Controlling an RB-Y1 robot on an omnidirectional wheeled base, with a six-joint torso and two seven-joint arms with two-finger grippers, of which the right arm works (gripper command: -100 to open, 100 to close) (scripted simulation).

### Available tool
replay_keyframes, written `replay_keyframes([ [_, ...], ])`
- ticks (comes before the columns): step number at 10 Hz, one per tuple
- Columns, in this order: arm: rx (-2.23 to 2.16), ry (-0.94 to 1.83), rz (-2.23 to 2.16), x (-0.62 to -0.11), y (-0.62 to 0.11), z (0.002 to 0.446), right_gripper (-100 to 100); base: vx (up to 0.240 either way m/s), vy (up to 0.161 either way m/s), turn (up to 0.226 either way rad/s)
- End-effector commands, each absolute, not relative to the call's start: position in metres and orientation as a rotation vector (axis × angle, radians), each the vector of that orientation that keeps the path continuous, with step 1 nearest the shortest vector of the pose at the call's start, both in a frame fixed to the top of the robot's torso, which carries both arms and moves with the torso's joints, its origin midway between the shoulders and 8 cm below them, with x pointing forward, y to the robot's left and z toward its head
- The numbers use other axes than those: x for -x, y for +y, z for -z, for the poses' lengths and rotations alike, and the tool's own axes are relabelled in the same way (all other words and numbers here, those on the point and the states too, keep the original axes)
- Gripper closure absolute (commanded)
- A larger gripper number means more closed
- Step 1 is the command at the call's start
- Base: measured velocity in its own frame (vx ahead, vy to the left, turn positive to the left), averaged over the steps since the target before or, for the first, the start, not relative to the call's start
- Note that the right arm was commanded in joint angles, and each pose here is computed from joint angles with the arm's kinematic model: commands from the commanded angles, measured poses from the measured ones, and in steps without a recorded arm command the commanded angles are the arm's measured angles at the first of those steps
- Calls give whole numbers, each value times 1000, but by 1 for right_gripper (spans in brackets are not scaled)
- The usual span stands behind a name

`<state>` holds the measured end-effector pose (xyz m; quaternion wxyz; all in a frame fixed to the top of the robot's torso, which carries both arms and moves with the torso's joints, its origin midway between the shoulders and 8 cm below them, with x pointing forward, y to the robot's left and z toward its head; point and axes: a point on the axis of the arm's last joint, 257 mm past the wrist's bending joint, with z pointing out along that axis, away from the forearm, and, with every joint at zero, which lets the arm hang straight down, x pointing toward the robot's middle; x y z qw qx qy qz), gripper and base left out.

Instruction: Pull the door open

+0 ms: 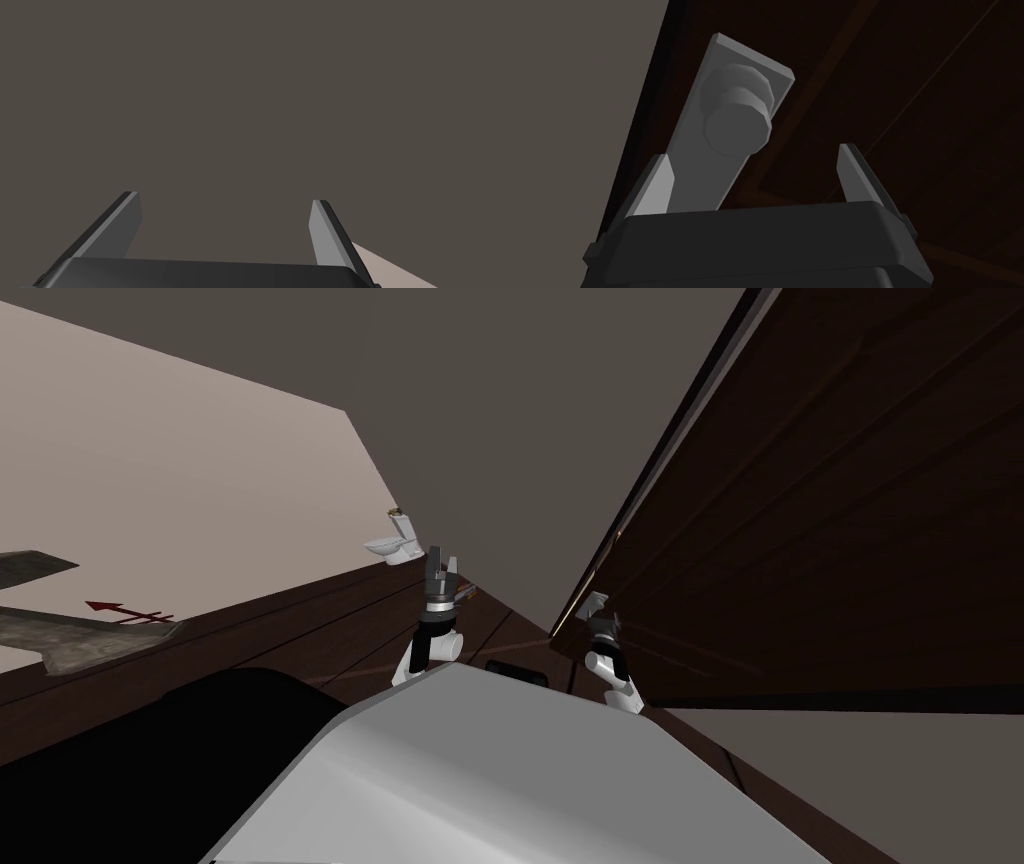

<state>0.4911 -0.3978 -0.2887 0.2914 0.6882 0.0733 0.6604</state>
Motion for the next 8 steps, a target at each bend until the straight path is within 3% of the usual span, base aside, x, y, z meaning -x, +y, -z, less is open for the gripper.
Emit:
replay_keyframes([
  [1,-1884,98,-1825,-493,-390,290,-100,-90,-2,16],
  [8,-2013,-203,-1998,-498,-370,295,-100,-66,-10,9],
])
